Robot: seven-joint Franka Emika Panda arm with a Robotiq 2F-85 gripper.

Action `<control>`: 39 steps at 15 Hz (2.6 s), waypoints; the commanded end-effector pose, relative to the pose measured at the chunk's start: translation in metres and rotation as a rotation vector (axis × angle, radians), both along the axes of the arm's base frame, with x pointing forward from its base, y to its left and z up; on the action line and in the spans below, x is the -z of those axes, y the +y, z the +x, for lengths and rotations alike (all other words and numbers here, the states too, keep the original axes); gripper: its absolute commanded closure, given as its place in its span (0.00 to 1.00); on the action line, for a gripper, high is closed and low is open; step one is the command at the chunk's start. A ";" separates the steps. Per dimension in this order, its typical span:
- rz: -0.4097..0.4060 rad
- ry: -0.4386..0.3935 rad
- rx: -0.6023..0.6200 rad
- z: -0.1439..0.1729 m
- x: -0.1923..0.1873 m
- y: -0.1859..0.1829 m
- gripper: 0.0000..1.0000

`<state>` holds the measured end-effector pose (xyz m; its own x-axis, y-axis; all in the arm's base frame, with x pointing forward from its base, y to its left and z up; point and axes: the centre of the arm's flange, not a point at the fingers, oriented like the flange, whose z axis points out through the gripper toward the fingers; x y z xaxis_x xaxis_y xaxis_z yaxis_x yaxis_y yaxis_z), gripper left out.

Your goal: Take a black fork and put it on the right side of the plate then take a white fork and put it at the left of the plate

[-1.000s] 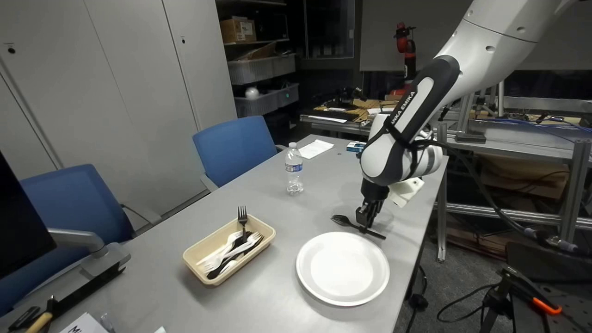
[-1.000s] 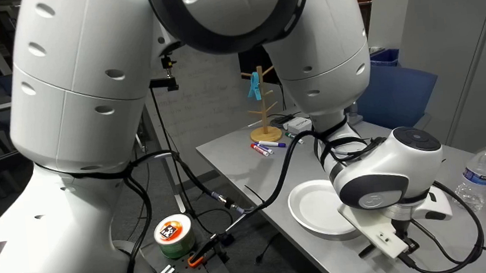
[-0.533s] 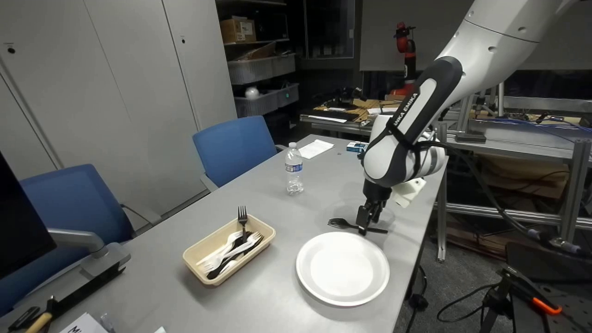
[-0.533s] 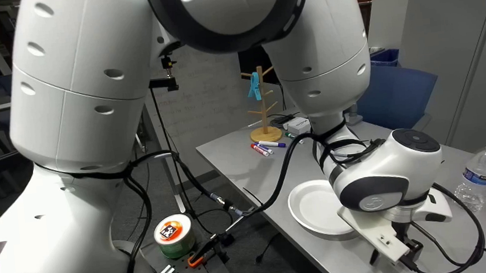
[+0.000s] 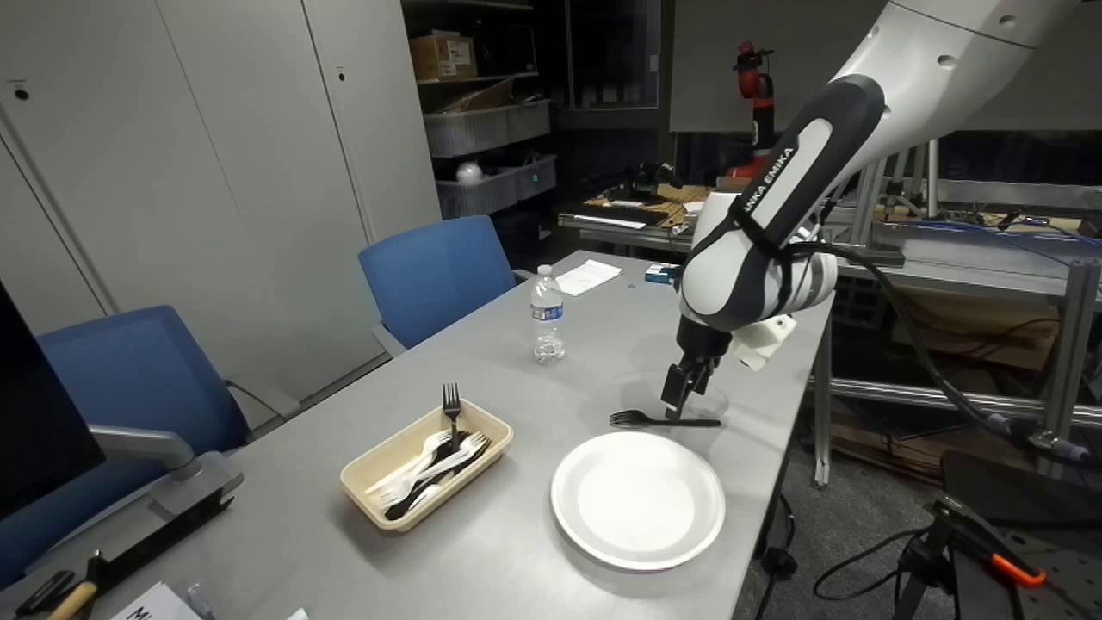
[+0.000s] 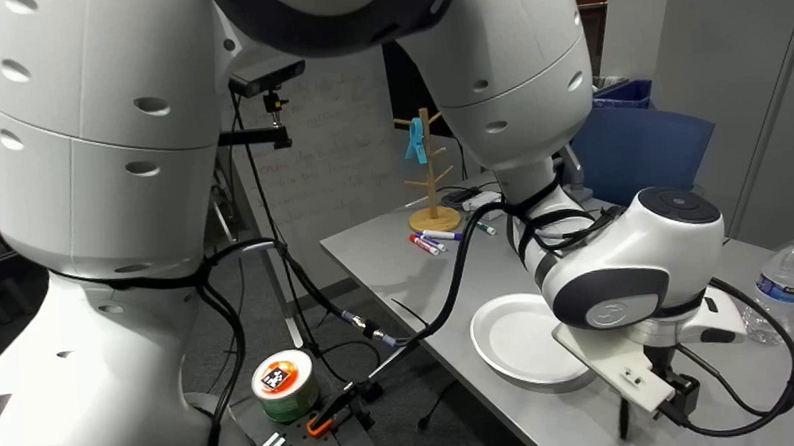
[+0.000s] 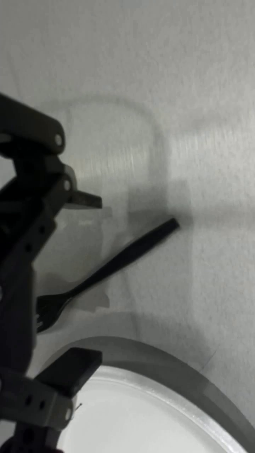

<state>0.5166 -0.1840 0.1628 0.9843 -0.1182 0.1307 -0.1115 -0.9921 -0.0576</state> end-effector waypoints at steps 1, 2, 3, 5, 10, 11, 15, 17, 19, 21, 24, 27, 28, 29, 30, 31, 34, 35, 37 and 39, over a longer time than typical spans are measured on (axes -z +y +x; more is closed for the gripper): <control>-0.025 -0.024 -0.002 0.002 -0.032 0.011 0.00; -0.030 -0.036 -0.010 0.006 -0.038 0.015 0.00; -0.037 -0.052 -0.021 0.011 -0.045 0.020 0.00; -0.047 -0.081 -0.045 0.024 -0.058 0.033 0.00; -0.064 -0.135 -0.110 0.060 -0.076 0.075 0.00; -0.065 -0.145 -0.120 0.068 -0.081 0.089 0.00; -0.061 -0.181 -0.130 0.098 -0.088 0.128 0.00; -0.060 -0.203 -0.131 0.112 -0.091 0.146 0.00; -0.065 -0.229 -0.125 0.128 -0.092 0.162 0.00; -0.065 -0.241 -0.116 0.142 -0.091 0.174 0.00; -0.062 -0.255 -0.088 0.163 -0.085 0.188 0.00; -0.044 -0.247 -0.097 0.147 -0.087 0.186 0.00; -0.044 -0.250 -0.094 0.151 -0.085 0.189 0.00; -0.044 -0.251 -0.093 0.154 -0.082 0.191 0.00; -0.045 -0.251 -0.093 0.156 -0.081 0.192 0.00; -0.045 -0.253 -0.092 0.157 -0.081 0.191 0.00; -0.048 -0.227 -0.080 0.142 -0.081 0.178 0.00; -0.053 -0.221 -0.080 0.140 -0.078 0.175 0.00; -0.041 -0.214 -0.101 0.142 -0.073 0.178 0.00; -0.047 -0.228 -0.137 0.149 -0.071 0.192 0.00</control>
